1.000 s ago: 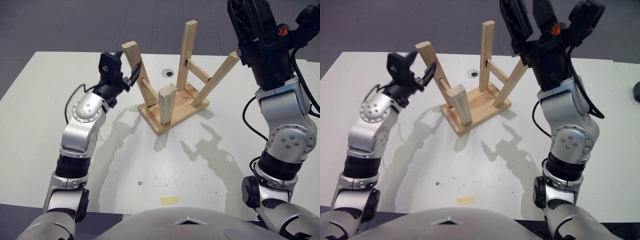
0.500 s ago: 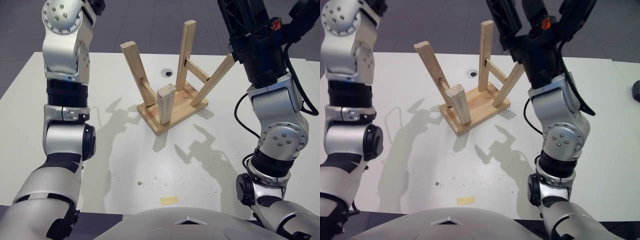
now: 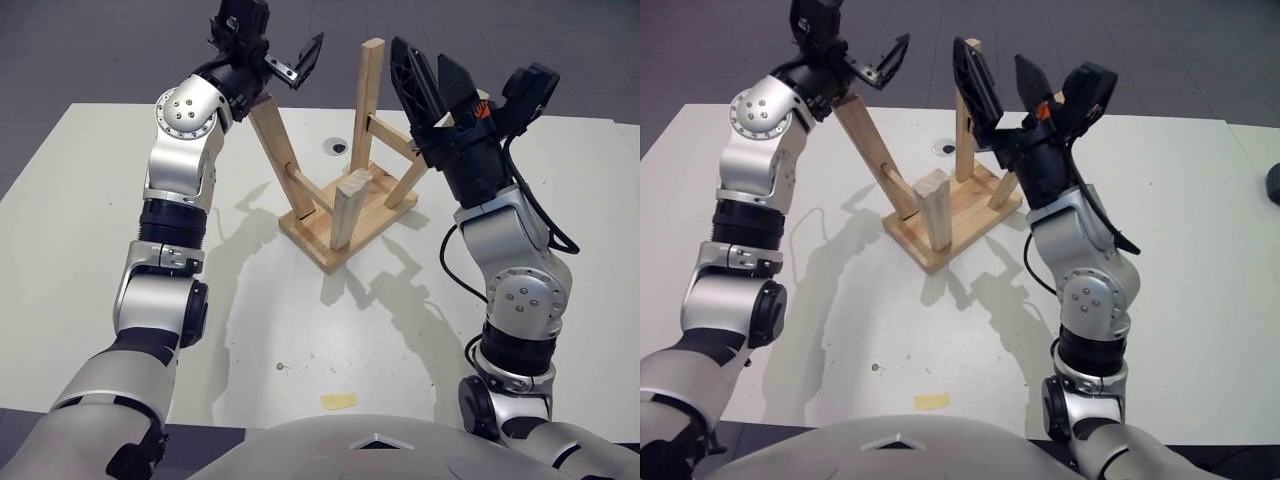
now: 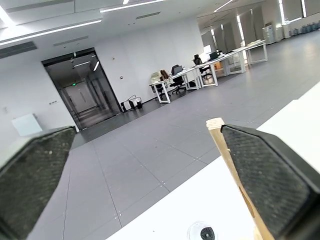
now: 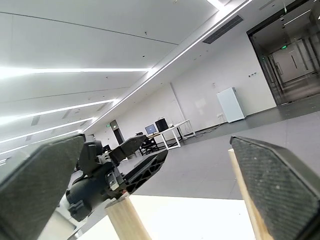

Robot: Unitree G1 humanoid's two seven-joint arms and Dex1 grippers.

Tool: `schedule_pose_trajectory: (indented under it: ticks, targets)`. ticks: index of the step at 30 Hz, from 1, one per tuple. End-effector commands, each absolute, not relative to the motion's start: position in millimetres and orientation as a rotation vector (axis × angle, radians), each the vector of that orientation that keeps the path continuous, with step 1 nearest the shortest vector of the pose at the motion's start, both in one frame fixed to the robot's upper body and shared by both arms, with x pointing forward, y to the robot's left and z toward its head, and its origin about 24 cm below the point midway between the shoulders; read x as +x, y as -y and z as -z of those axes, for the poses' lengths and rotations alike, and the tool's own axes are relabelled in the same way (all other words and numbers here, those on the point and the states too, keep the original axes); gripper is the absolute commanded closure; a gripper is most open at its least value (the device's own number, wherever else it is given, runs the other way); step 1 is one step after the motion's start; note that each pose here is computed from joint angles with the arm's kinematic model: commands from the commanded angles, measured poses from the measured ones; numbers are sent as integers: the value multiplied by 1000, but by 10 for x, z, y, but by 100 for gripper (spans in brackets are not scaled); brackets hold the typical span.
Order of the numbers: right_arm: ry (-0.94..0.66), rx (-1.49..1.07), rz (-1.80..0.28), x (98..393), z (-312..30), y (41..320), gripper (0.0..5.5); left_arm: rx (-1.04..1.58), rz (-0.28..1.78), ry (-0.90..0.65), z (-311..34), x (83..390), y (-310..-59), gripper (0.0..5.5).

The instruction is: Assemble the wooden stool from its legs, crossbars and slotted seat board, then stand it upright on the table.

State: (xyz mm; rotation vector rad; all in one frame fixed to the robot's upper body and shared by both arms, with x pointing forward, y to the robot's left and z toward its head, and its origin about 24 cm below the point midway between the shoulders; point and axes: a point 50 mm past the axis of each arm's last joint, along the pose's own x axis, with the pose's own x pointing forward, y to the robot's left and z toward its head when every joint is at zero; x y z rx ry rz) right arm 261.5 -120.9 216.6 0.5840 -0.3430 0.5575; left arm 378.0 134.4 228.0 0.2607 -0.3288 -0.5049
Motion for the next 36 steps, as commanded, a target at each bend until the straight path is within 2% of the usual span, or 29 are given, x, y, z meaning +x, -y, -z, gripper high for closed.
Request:
schedule_pose_trajectory:
  ticks: [1, 5, 7, 9, 11, 14, 16, 21, 26, 32, 36]
  targets:
    - [486, 603, -448, 2668, -2436, 1380, 10, 185, 390, 483, -2794, 3645, -1507, 13]
    - [622, 526, -251, 2793, -2721, 1772, 10, 113, 225, 664, -3325, 3486, -1823, 13]
    - [582, 383, -61, 2959, -2682, 2093, 10, 96, 114, 685, -3382, 3432, -2085, 13]
    - [502, 292, 94, 3106, -2521, 2383, 10, 141, 15, 615, -3217, 3458, -2321, 13]
    - [409, 236, 179, 3260, -2269, 2587, 10, 213, -59, 491, -2902, 3514, -2500, 13]
    - [273, 197, 193, 3479, -1863, 2688, 10, 249, -68, 354, -2499, 3547, -2549, 13]
    - [214, 182, 154, 3584, -1657, 2676, 10, 241, -34, 306, -2316, 3567, -2459, 13]
    - [156, 107, 32, 3737, -1446, 2601, 10, 272, 100, 174, -1946, 3527, -2339, 13]
    - [90, 52, -291, 3732, -1203, 2325, 10, 393, 125, 5, -1585, 3401, -2607, 13]
    - [-80, -33, -750, 3306, -843, 2208, 10, 439, 131, -88, -1382, 3267, -2803, 13]
    - [-154, -20, -879, 2986, -787, 2176, 10, 480, 96, -107, -1374, 3159, -3000, 13]
